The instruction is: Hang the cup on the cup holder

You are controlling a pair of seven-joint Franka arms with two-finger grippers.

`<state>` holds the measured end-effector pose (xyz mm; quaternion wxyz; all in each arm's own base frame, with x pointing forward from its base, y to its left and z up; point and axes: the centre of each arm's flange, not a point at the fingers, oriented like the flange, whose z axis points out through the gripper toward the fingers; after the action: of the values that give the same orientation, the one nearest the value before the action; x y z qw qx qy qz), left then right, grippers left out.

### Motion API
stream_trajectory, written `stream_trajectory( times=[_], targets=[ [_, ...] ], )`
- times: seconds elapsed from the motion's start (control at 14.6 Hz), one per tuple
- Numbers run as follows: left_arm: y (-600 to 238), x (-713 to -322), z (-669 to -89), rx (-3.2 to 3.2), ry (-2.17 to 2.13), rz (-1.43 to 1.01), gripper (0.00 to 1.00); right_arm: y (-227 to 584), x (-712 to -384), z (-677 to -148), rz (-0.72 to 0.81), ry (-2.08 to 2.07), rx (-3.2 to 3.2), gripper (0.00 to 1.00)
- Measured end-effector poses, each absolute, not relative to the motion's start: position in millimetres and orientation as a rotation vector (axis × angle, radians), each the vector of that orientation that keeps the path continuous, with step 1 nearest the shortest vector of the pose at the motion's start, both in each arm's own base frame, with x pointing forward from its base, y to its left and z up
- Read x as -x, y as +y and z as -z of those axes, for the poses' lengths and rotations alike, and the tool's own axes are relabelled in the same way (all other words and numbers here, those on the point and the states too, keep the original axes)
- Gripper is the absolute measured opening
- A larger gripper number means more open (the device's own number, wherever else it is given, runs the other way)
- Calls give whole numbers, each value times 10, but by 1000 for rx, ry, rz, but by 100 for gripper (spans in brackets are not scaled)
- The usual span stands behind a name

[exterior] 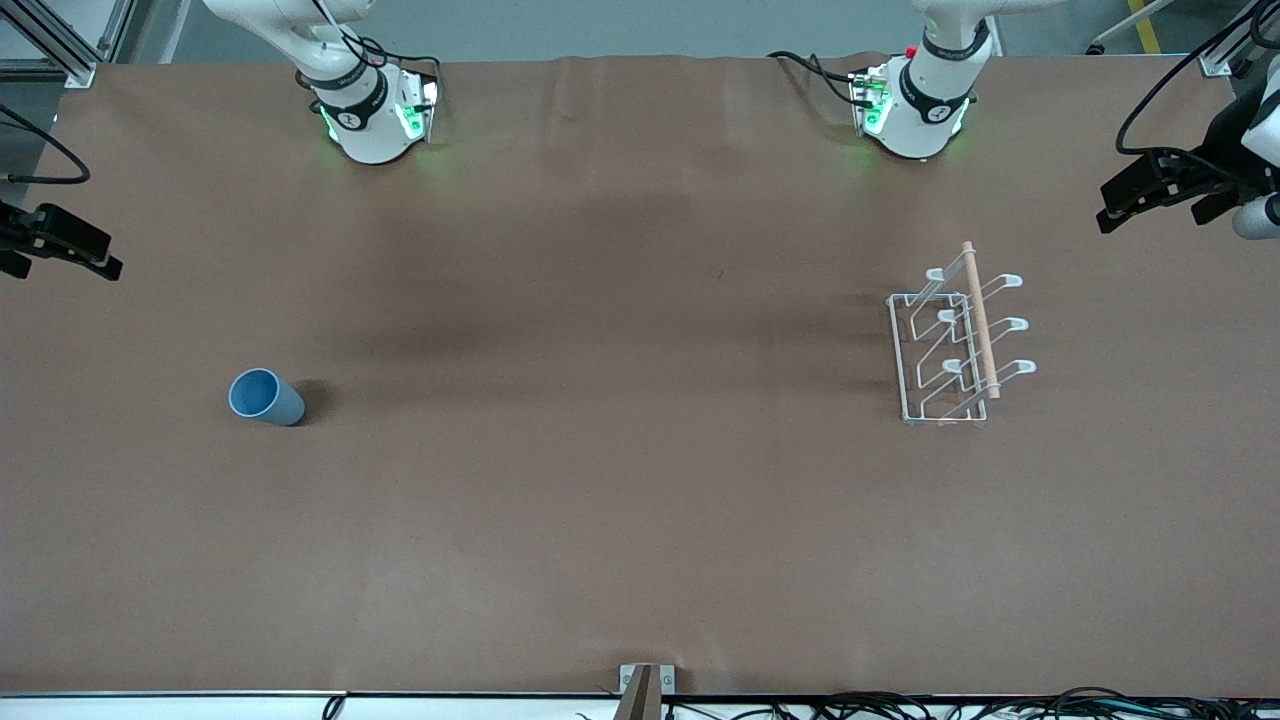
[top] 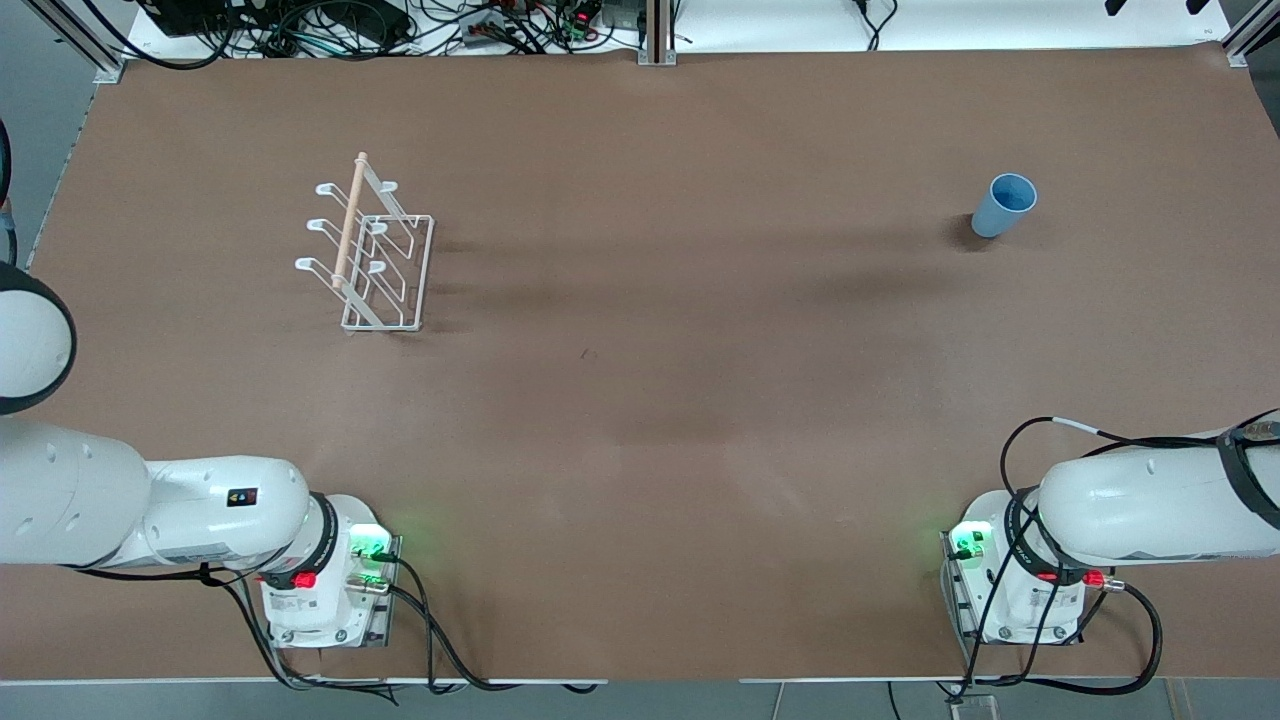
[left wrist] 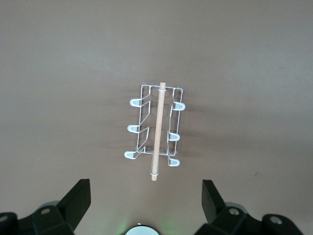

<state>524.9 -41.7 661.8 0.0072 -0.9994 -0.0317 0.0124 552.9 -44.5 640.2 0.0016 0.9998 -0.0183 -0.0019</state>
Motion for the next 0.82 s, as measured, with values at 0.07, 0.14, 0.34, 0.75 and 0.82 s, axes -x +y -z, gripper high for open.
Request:
stream_trajectory(
  times=[0.07,0.14,0.34,0.75,0.82],
  targets=[
    [-417,-5259,-6605,3125,-99,-42,100,-445,-5529,-6402,6,-57,-3138,100],
    [-417,-5266,-6595,3126,-99,-46,100,-445,-5529,-6402,6,-58,-3138,100],
    [-417,-5271,-6597,3126,-99,-44,100,-446,-5529,-6402,6,-58,-3138,100],
    [-452,-5278,-6591,3126,-88,-46,100,-447,-5545,-6354,19,-58,-3138,100],
    [-462,-5284,-6580,3126,-85,-49,100,-452,-5566,-6313,23,-59,-3138,100]
  ],
)
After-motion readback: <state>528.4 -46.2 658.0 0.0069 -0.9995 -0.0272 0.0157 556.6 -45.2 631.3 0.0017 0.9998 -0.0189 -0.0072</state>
